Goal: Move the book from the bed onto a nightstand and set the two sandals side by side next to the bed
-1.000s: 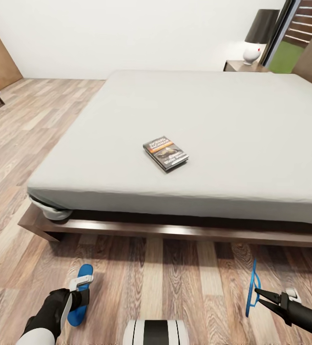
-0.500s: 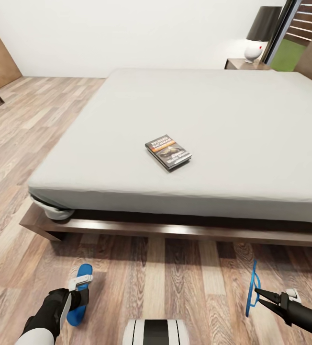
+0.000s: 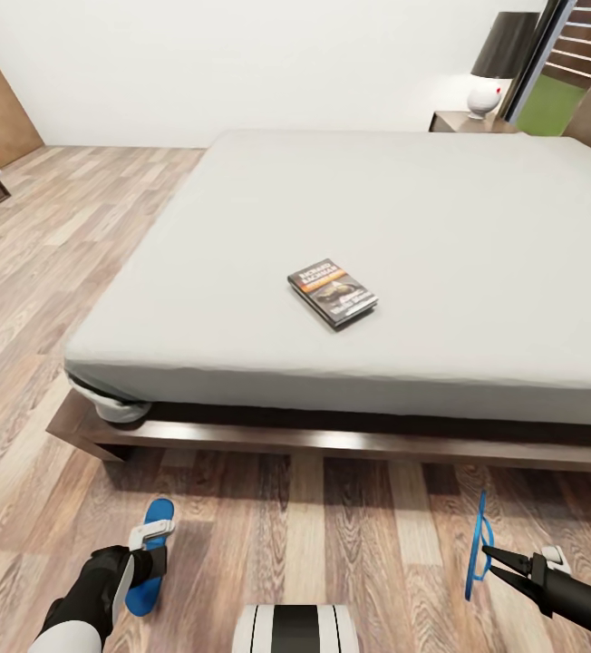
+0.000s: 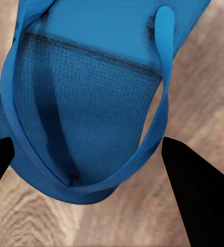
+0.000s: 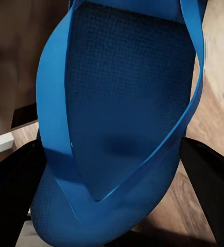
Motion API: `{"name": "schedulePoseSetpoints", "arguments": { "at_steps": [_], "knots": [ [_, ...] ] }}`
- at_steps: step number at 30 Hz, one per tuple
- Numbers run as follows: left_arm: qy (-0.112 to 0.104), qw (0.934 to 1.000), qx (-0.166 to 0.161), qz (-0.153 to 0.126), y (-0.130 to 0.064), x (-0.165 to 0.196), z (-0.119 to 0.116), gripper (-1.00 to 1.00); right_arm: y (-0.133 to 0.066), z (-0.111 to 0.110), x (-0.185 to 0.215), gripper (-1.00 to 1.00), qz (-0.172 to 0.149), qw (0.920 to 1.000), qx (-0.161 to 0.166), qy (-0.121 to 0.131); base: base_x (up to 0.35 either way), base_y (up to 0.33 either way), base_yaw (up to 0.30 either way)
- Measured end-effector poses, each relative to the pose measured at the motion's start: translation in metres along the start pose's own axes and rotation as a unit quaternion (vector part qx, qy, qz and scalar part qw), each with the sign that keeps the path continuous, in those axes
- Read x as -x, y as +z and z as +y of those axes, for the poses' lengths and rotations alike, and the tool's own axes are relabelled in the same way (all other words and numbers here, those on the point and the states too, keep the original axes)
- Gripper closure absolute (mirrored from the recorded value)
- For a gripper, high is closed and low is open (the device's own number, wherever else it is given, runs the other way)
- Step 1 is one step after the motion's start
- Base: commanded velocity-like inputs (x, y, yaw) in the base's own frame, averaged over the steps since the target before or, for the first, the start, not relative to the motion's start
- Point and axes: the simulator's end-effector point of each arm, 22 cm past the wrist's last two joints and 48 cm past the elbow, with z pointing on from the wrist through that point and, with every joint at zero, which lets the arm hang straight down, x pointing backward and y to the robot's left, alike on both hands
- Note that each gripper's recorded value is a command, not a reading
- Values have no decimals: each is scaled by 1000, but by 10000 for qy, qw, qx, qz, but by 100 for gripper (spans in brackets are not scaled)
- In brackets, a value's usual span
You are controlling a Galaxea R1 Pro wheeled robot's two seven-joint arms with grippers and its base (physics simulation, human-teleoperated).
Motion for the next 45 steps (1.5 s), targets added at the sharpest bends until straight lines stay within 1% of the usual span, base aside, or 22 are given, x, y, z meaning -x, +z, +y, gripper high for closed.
{"name": "schedulePoseSetpoints", "arguments": {
  "at_steps": [4, 10, 15, 21, 24, 37, 39, 45],
  "knots": [
    [1, 10000, 0, -6, 0, 0, 0, 100, 0, 0, 0, 100, -2, 10000, 0, -1, 40, 19, 0],
    [0, 10000, 1, -9, 0, 0, 0, 100, 0, 0, 0, 100, -1, 10000, 0, -2, 216, 108, 0],
    [1, 10000, -2, -8, 0, 0, 0, 100, 0, 0, 0, 100, 3, 10000, 0, -1, 47, 45, 0],
    [0, 10000, -4, -15, 0, 1, 0, 100, 0, 0, 0, 100, 3, 10000, 2, 2, 92, 244, 0],
    [2, 10000, -5, -20, 0, 1, 0, 100, 0, -4, -4, 100, 64, 9999, -79, -55, 49, 150, 0],
    [12, 10000, -11, -71, 0, 3, -2, 100, 0, -5, -4, 100, 76, 9999, -90, -59, 4, 11, 0],
    [17, 10000, 2, -33, 3, 0, -1, 100, 2, -5, -4, 100, 61, 10000, -59, 21, 0, 0, 0],
    [24, 10000, 33, 85, 11, -10, 2, 100, 4, -14, -6, 100, 79, 9999, -108, 106, 0, 0, 0]
  ]
}}
